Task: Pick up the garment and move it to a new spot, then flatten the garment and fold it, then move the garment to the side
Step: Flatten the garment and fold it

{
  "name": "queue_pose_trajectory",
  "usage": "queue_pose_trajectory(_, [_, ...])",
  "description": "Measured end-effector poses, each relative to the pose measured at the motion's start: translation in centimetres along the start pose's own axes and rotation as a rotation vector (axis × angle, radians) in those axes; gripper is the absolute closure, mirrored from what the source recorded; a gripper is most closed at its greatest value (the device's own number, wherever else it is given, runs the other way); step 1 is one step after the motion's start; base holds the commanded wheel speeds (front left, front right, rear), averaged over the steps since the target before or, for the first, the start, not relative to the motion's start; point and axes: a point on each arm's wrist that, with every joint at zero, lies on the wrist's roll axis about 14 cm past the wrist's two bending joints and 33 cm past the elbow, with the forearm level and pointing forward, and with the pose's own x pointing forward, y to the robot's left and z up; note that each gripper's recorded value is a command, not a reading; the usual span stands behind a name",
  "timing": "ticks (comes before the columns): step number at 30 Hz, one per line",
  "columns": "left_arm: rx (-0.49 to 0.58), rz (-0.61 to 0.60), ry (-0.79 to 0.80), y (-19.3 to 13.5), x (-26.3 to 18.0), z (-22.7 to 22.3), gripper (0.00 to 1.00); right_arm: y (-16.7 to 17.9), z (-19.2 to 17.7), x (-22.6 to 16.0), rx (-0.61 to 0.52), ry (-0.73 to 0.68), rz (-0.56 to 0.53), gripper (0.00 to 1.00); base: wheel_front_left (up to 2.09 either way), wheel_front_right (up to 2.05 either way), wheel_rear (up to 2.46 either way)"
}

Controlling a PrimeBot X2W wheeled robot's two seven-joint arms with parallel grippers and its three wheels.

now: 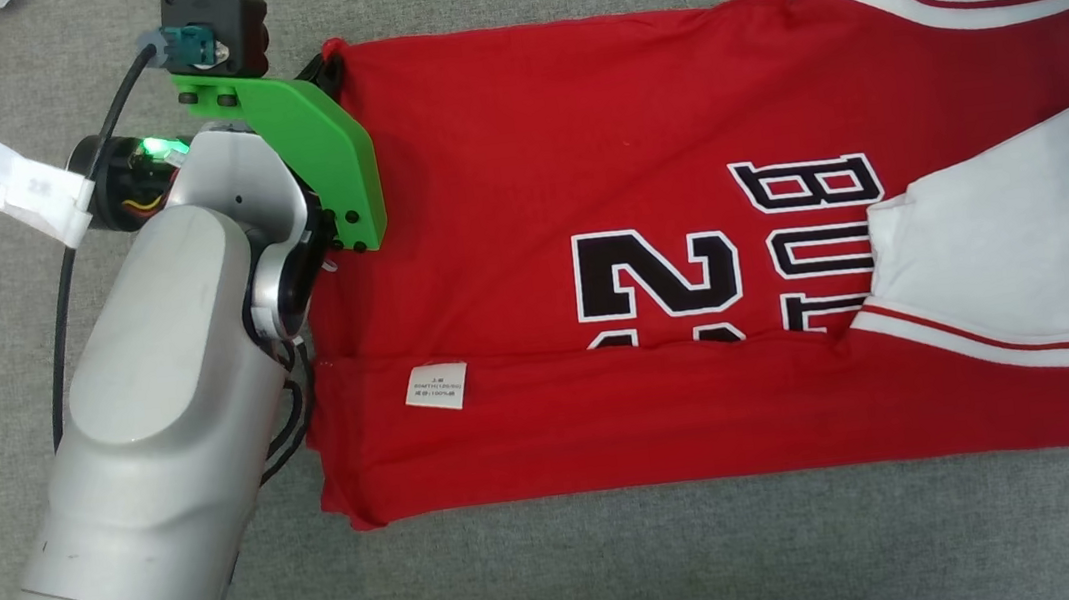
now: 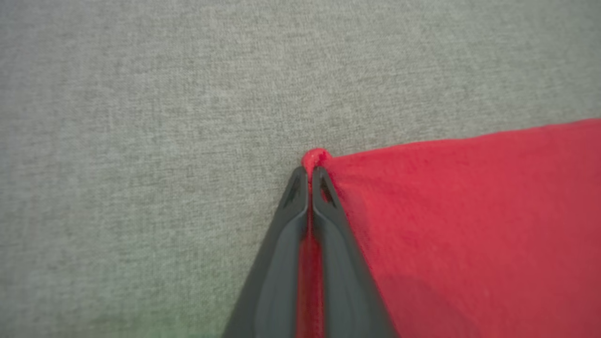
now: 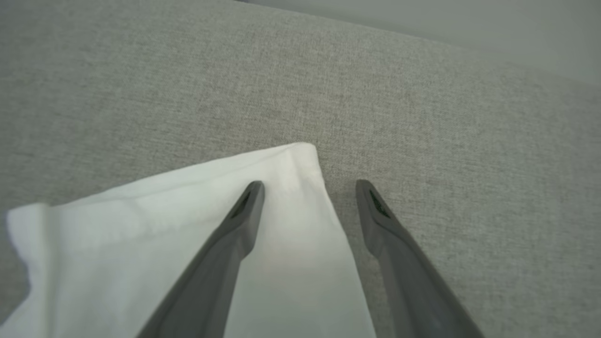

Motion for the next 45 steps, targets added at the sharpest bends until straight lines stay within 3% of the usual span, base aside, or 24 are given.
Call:
queue_pose_trajectory(1, [0.003, 0.001, -0.001, 0.0, 0.0, 0.0, 1.00, 0.0, -0.1, 0.2, -0.002, 0.007, -0.002, 0.04, 0.00, 0.00, 0.00])
queue_pose_trajectory(3, [0.008, 0.002, -0.008, 0.0, 0.1, 0.0, 1.00, 0.1, -0.3, 0.5, -0.005, 0.023, -0.001, 1.00, 0.00, 0.00, 0.00])
queue_pose_trajectory(8, [0.000, 0.005, -0.053, 0.0, 0.3, 0.6, 1.00, 0.2, 0.1, 0.6, -0.027, -0.003, -0.001, 1.00, 0.00, 0.00, 0.00])
queue_pose_trajectory(18, [-0.014, 0.060, -0.184, 0.7, -0.5, 2.7, 1.00, -1.0, 5.1, -2.1, -0.017, -0.291, -0.026, 1.00, 0.00, 0.00, 0.00])
queue_pose_trajectory(23, [-0.006, 0.074, -0.221, 0.9, -1.6, 2.9, 1.00, -1.3, 5.6, -4.0, -0.002, -0.359, -0.025, 1.00, 0.00, 0.00, 0.00])
queue_pose_trajectory(33, [0.027, 0.065, -0.383, -0.4, -5.4, 4.0, 1.00, -1.5, 2.3, -8.4, 0.060, -0.398, 0.002, 1.00, 0.00, 0.00, 0.00])
queue_pose_trajectory(45, [0.084, 0.035, -0.401, -1.9, -9.8, 0.0, 1.00, -0.5, -3.9, -15.1, 0.146, -0.313, 0.077, 1.00, 0.00, 0.00, 0.00])
